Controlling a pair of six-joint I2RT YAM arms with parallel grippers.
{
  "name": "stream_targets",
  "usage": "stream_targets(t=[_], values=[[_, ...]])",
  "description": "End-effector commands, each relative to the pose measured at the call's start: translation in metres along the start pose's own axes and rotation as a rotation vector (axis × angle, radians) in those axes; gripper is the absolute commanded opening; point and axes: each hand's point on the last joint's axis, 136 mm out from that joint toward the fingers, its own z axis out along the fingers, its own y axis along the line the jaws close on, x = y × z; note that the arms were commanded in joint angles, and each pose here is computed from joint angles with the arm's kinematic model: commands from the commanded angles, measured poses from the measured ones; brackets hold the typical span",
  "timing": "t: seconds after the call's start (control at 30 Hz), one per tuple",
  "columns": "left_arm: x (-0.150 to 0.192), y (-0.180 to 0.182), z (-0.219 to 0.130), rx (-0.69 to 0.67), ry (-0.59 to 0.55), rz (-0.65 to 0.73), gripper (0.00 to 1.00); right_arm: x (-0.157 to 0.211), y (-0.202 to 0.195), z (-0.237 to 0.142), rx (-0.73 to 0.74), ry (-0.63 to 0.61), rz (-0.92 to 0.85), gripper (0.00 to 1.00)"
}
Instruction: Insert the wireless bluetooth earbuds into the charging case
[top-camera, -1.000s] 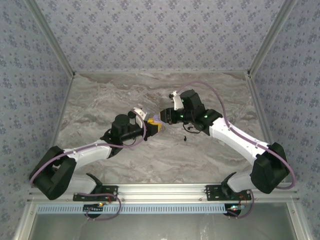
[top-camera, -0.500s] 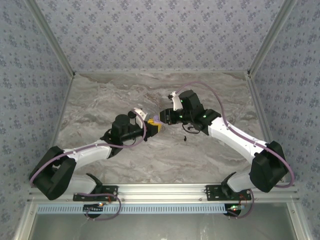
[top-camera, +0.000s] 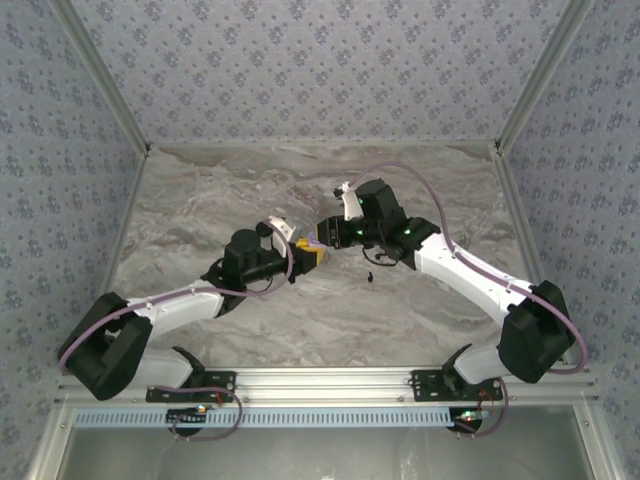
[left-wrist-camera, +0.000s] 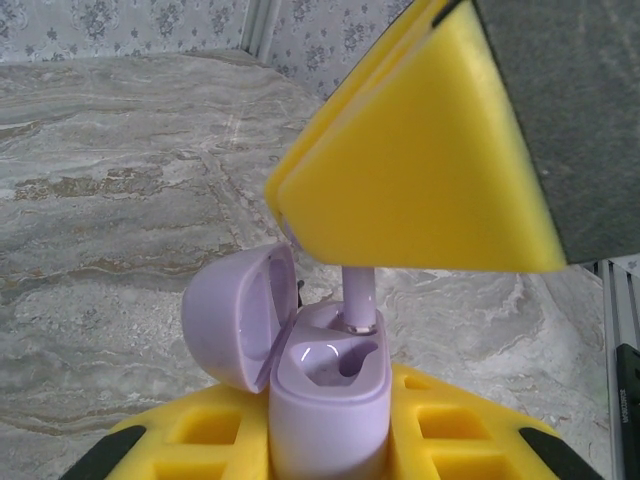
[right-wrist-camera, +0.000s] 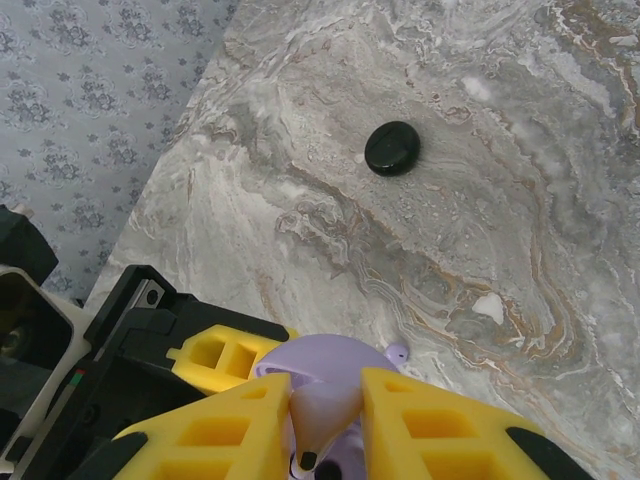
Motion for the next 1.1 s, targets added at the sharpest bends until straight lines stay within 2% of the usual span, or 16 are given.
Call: stream_targets(t=[0.0, 1.07], values=[[-0.03, -0.011, -0.002, 0.02, -0.073, 0.032, 0.25, -0.005, 0.004, -0.001, 0.012, -0.003, -0.018, 0.26], [-0.022, -0.002, -0.005, -0.038, -0.032, 0.054, 0.25, -0.004, 0.004, -0.005, 0.03, -0.002, -0.026, 0.26]])
